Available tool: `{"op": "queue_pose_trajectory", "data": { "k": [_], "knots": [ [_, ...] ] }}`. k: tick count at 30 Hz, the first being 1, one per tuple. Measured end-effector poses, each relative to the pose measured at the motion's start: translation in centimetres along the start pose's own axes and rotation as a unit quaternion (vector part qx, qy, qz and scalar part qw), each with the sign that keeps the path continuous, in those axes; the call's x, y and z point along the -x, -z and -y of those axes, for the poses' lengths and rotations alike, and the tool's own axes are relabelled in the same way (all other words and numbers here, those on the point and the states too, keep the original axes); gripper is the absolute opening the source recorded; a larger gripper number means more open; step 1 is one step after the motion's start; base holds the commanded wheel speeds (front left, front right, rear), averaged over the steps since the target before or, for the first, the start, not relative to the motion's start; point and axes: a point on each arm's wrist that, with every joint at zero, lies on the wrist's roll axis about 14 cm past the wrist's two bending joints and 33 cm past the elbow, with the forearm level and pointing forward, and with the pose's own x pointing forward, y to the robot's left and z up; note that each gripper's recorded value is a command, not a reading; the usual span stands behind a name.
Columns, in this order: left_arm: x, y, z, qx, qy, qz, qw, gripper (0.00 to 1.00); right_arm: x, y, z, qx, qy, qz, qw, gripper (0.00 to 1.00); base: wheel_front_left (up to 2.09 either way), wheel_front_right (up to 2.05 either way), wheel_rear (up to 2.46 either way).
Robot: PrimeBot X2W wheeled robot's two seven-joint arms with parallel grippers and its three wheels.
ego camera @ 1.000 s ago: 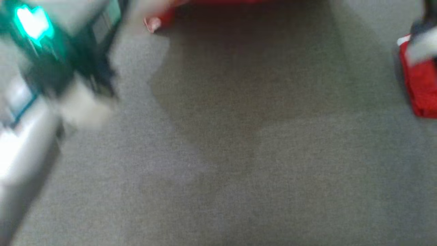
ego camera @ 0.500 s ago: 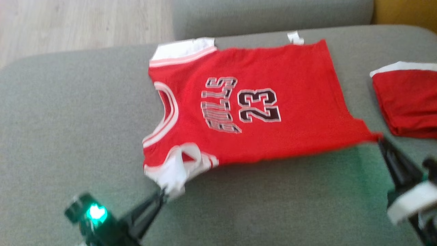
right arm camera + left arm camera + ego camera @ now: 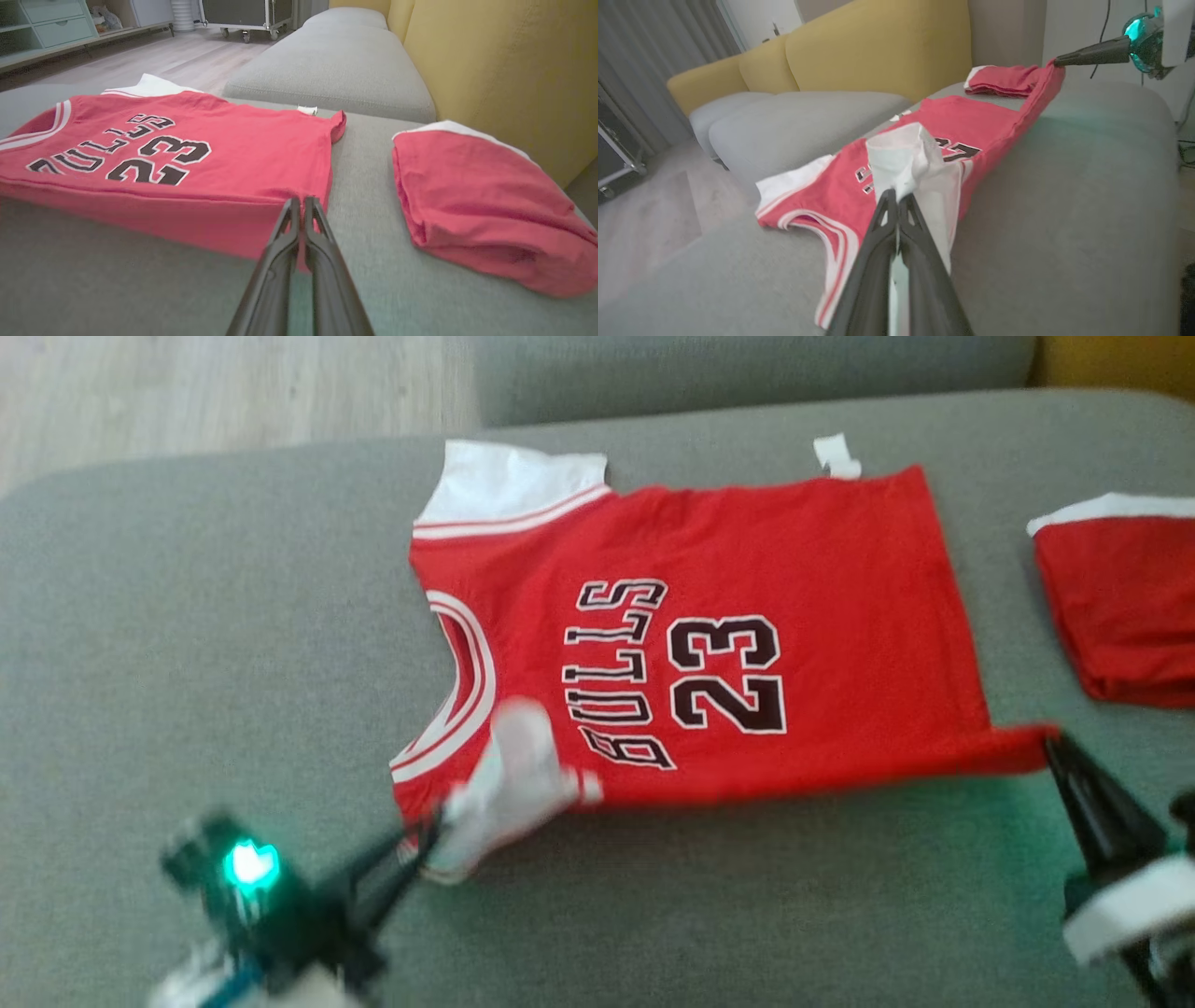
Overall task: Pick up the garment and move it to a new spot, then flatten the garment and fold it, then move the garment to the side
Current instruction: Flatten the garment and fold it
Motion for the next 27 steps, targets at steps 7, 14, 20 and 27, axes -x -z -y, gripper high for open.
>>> {"op": "queue_pose_trajectory", "data": {
  "k": [7,14,20,27],
  "knots": [
    [-5.4,-2.6,-6.5,-0.082,-0.014,0.032,0.996,0.0,-5.5,-3.0,0.8,0.019,-0.002,0.022,1.0,0.0,0.0,0.0,0.0],
    [-10.9,-2.1,-9.4,-0.136,0.026,0.02,0.99,0.0,-10.6,-2.4,1.3,0.026,-0.009,-0.002,1.0,0.0,0.0,0.0,0.0],
    [-13.4,0.7,-11.7,-0.127,0.027,-0.021,0.991,0.23,-13.4,-1.2,1.3,0.024,-0.011,-0.02,0.999,0.04,0.0,0.0,0.0],
    [-13.9,1.0,-12.8,-0.083,-0.014,-0.019,0.996,1.0,-14.0,-0.9,1.5,0.015,0.0,-0.011,1.0,1.0,0.0,0.0,0.0]
  ]
}}
